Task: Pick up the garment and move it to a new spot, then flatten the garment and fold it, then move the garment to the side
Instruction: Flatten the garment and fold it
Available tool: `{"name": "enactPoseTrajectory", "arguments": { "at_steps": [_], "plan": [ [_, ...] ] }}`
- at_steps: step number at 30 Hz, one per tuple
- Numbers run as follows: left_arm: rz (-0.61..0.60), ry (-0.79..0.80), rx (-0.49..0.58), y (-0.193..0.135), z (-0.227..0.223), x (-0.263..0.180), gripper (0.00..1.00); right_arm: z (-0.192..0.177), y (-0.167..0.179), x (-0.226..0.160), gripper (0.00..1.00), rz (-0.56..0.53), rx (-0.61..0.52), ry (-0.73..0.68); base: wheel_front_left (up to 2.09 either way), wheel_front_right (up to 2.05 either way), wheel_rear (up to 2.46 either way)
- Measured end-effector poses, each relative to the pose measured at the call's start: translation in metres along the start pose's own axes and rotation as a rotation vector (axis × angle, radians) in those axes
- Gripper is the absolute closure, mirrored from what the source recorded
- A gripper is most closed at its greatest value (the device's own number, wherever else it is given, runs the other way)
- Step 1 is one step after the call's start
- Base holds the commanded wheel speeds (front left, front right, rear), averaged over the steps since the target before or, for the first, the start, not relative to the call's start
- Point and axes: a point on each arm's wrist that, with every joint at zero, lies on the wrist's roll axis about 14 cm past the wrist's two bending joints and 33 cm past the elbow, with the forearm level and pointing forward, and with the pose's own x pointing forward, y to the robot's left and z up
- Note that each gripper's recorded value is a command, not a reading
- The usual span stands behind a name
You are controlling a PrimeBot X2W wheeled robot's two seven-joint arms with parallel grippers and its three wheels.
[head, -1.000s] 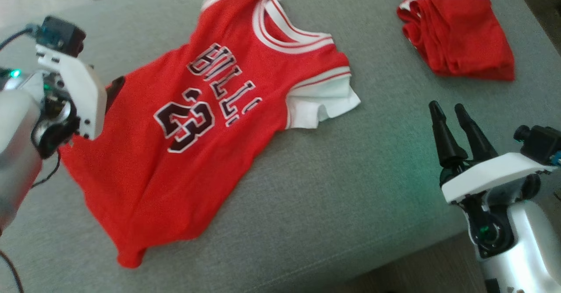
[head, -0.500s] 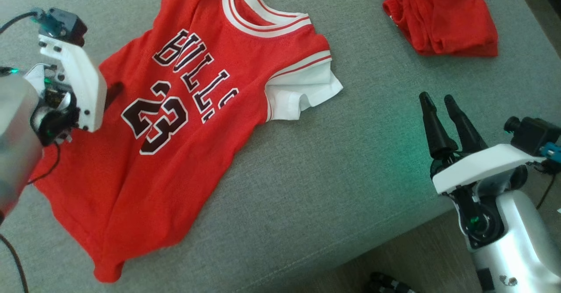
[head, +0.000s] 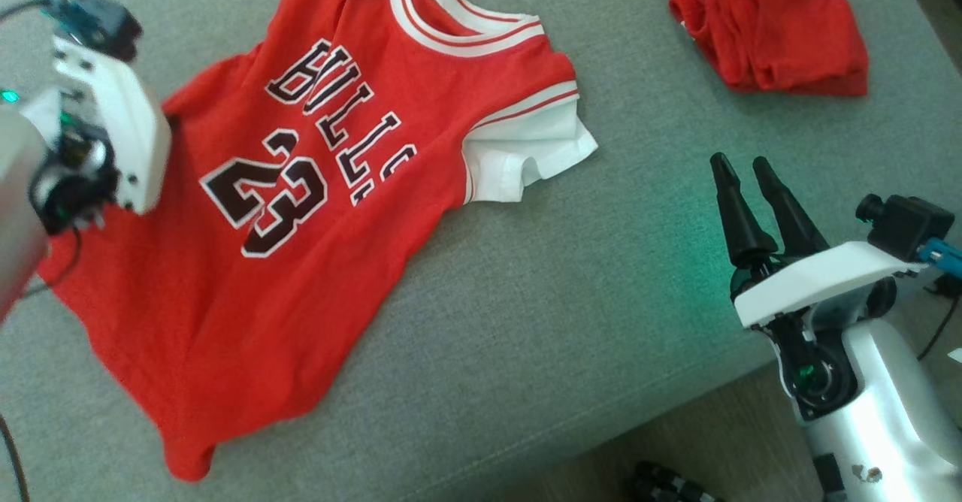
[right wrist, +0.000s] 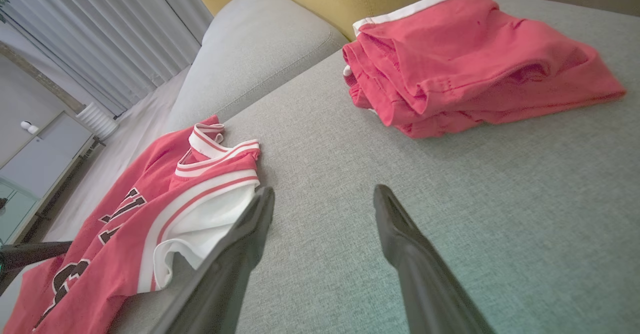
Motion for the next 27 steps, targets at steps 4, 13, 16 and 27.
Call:
{"name": "enactPoseTrajectory", "arguments": {
  "at_steps": [4,13,16,27],
  "plan": [
    [0.059,-0.079,0.012,0.023,0.022,0.000,1.00,-0.002,-0.003,0.003,0.00,-0.006,-0.003,0.003,0.00,0.00,0.00],
    [0.267,-0.226,0.000,0.085,0.067,0.005,1.00,-0.003,-0.008,0.014,0.00,-0.020,-0.008,0.001,0.00,0.00,0.00],
    [0.313,-0.283,-0.001,0.096,0.081,0.008,1.00,-0.007,-0.014,0.014,0.00,-0.037,-0.004,0.009,0.00,0.00,0.00],
    [0.329,-0.395,-0.028,0.093,0.108,0.017,0.00,-0.008,-0.018,0.019,0.00,-0.050,-0.002,0.000,0.00,0.00,0.00]
  ]
}}
